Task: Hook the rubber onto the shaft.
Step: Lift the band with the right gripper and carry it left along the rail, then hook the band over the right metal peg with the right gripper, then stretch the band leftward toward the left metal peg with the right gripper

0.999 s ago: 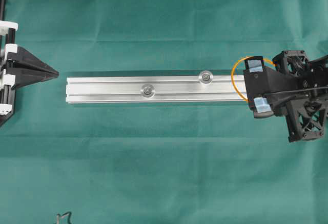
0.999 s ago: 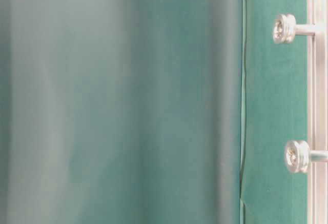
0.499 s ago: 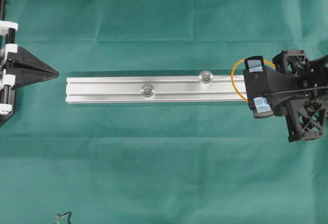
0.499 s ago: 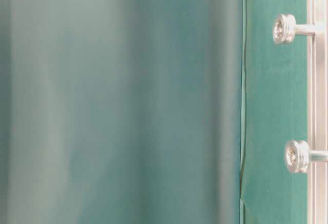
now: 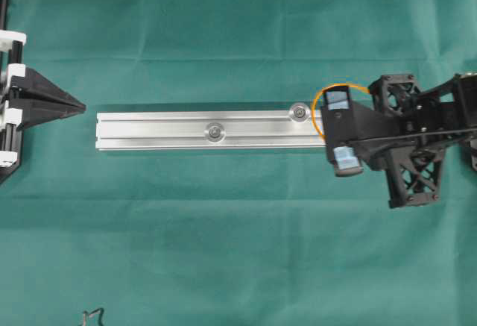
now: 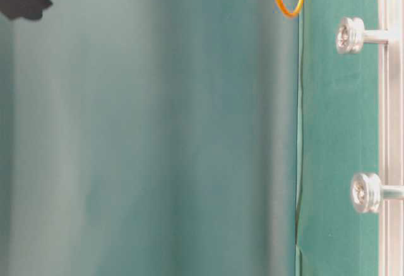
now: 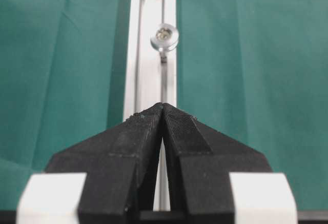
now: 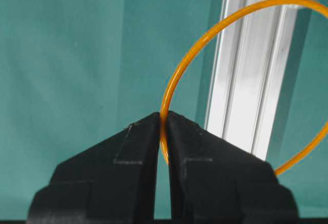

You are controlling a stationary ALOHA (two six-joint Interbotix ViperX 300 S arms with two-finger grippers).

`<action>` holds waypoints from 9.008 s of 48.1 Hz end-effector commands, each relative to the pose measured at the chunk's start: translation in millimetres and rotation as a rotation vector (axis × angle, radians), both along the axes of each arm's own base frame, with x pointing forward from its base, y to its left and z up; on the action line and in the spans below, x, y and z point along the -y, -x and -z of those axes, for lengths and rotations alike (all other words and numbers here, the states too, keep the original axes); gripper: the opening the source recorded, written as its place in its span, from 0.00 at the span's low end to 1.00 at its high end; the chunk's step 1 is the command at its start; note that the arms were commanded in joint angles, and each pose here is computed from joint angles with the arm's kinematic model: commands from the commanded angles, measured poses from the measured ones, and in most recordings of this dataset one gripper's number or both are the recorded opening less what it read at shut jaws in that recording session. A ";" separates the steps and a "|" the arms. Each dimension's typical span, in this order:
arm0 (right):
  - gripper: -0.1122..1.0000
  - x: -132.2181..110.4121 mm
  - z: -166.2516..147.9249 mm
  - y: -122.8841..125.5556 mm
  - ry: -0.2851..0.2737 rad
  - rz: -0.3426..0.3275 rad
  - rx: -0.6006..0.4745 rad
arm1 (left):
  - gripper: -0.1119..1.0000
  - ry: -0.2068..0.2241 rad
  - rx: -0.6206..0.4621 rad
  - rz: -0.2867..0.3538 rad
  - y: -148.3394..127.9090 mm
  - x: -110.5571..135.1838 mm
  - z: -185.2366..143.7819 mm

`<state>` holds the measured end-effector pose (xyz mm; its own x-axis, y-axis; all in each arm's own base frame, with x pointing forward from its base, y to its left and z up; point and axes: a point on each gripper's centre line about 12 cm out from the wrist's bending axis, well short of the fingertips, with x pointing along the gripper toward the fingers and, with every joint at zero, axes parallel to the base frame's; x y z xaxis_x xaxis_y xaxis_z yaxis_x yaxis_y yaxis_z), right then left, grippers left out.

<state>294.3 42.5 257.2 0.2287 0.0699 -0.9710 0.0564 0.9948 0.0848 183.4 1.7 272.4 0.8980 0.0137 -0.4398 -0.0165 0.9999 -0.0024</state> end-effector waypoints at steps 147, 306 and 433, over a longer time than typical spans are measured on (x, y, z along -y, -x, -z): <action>0.17 0.6 18.8 -69.8 0.002 0.027 0.054 | 0.10 -0.002 0.020 -0.001 -3.1 -0.3 -8.8; 0.17 -45.5 12.9 -98.3 -0.288 0.541 0.255 | 0.10 -0.002 0.018 0.000 -3.0 -0.1 -8.1; 0.17 32.0 12.6 -165.4 -0.374 0.848 0.384 | 0.10 0.000 0.017 0.000 -2.9 -0.1 -7.5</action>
